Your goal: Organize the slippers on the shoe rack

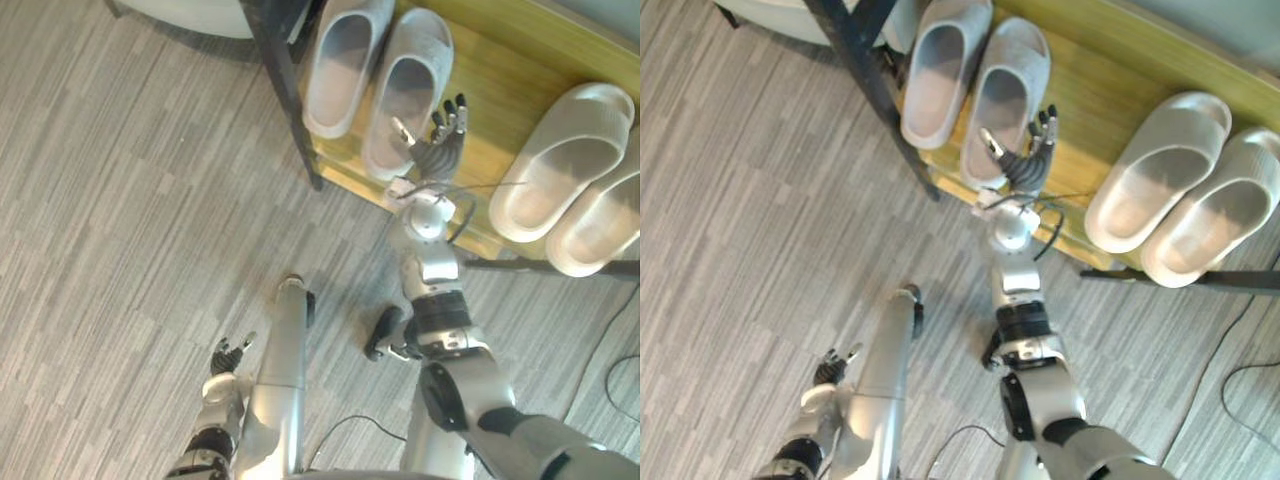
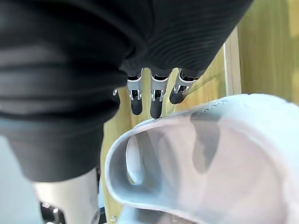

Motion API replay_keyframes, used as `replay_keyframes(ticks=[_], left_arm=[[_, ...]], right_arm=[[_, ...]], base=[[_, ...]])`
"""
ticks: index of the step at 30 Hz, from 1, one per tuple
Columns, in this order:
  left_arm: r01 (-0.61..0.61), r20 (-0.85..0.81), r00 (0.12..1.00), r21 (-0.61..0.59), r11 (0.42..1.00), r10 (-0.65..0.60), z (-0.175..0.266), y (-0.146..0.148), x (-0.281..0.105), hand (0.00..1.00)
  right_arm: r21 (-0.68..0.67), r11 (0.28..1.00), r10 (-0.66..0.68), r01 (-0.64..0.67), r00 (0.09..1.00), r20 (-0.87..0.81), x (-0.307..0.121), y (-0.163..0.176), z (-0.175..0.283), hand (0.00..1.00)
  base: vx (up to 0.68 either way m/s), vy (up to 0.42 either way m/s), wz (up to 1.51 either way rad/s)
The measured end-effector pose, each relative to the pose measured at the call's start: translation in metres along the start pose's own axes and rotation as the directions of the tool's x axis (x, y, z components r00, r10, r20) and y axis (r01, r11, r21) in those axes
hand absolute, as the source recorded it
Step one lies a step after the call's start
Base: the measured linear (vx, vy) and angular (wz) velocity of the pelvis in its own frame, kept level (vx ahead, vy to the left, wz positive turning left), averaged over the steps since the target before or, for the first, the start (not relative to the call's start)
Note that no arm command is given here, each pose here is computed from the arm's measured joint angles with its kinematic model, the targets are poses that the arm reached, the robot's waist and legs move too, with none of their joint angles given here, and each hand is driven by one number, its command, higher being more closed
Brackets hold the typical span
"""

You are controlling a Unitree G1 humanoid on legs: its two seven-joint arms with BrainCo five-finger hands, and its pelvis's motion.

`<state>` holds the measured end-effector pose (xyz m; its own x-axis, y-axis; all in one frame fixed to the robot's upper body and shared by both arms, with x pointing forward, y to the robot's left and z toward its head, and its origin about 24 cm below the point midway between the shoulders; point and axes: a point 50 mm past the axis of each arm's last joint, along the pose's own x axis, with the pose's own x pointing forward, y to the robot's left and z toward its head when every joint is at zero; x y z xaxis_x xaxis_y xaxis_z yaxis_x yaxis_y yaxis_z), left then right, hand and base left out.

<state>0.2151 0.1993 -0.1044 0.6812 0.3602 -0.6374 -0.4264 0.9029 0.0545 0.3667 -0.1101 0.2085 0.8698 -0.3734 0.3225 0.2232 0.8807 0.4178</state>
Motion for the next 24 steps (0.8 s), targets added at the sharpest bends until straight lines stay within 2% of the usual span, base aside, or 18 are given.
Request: replay_keyframes(ticks=[6,13,24], left_arm=[[0.002,0.005,1.0,-0.004,1.0,-0.002,0.001,0.0,0.0,0.0],[0.02,0.01,1.0,-0.013,1.0,-0.019,0.001,-0.001,0.0,0.0],[0.028,0.02,0.999,-0.014,1.0,-0.027,0.002,-0.002,0.0,0.0]], right_arm=[[0.119,0.993,-0.002,0.008,0.999,-0.048,0.01,0.01,0.005,0.0],[0.18,0.983,-0.03,0.045,0.996,-0.087,0.021,0.01,0.006,0.0],[0.155,0.987,-0.033,0.047,0.995,-0.092,0.032,0.006,0.01,0.0]], base=[[0.0,-0.003,0.05],[0.0,0.002,0.06],[-0.01,0.009,0.01]])
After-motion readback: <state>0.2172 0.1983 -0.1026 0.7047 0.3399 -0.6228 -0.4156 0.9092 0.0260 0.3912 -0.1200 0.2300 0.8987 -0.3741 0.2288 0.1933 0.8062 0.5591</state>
